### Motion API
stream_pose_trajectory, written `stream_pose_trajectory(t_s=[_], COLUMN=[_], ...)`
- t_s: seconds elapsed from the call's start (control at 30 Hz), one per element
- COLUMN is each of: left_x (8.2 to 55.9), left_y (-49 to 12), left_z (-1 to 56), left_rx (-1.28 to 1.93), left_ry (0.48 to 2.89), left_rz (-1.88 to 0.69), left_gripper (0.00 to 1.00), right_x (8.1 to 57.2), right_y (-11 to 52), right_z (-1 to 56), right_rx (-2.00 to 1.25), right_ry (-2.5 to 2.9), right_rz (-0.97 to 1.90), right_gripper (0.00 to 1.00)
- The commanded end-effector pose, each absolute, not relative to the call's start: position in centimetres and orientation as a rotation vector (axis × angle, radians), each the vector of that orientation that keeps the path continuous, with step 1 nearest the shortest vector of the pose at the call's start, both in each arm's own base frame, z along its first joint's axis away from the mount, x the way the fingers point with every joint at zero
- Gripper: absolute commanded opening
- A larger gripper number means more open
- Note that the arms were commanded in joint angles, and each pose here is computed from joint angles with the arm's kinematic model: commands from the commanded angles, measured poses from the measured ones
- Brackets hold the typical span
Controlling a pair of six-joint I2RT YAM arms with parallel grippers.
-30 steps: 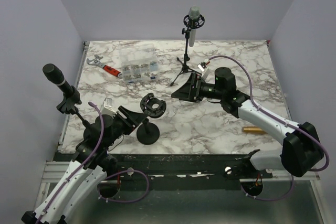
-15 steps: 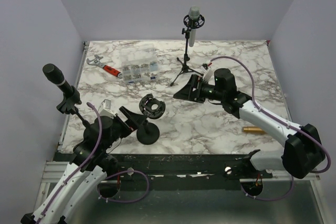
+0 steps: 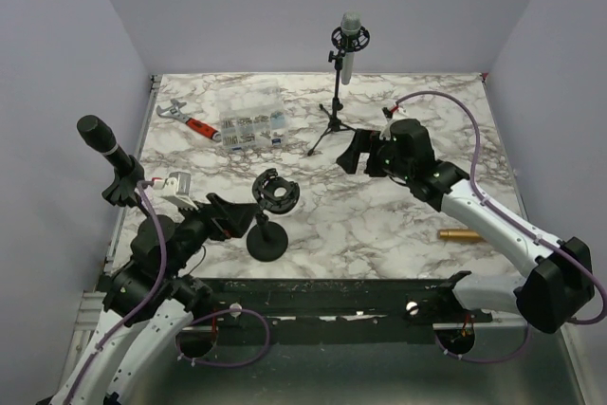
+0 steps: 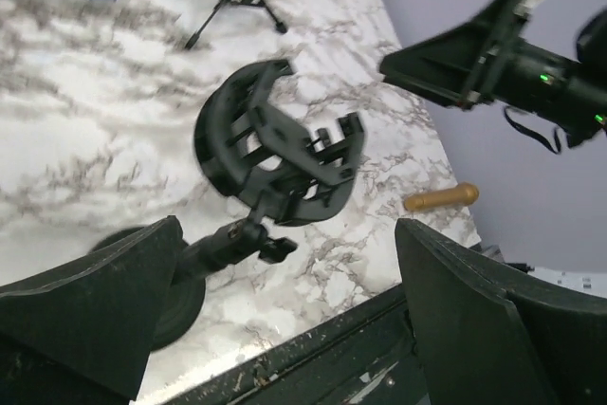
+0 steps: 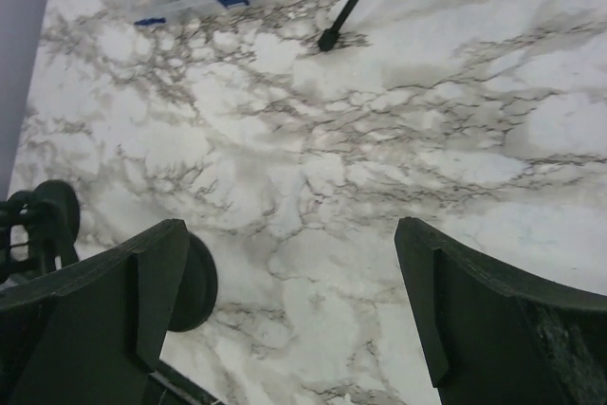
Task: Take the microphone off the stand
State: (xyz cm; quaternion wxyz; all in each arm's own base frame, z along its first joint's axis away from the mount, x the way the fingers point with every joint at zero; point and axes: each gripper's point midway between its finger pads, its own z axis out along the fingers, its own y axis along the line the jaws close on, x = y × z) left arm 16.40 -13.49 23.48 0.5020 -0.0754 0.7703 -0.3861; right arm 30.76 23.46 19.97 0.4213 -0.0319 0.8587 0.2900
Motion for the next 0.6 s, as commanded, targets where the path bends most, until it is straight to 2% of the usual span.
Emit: stream_pose_trajectory(t_s=[0.0,0.23,0.4,0.5,0.57], left_x=[15.6,16.4,17.5,18.4,19.2], left_y=[-14.3,-17.0,-19.6,-20.7,-21.1], left_z=[31.3,41.3,47.7,49.2,48.8], left_rx=[0.126,0.342,0.449,0.508,0.534], left_ry=[1.617,1.399,1.293,1.264,1.271], left_rz=[-0.920,-0.952,-1.012,-1.008,-0.975], left_gripper=[0.99,0.99,0.99,0.99,0.99], right_x=[33.6,37.8,40.8,42.4,43.5], right_y=[20.5,23.7,24.4,23.9,23.3], right_z=[21.1,23.9,25.6,26.6,28.3], right_rx=[0.004,0.036,0.113,0.148,0.100], right_ry=[2.119,2.075,2.041,2.006,1.958], right_rz=[0.471,0.599,0.845,0.936,0.872], right_gripper=[1.00,1.00,1.00,1.00,1.00])
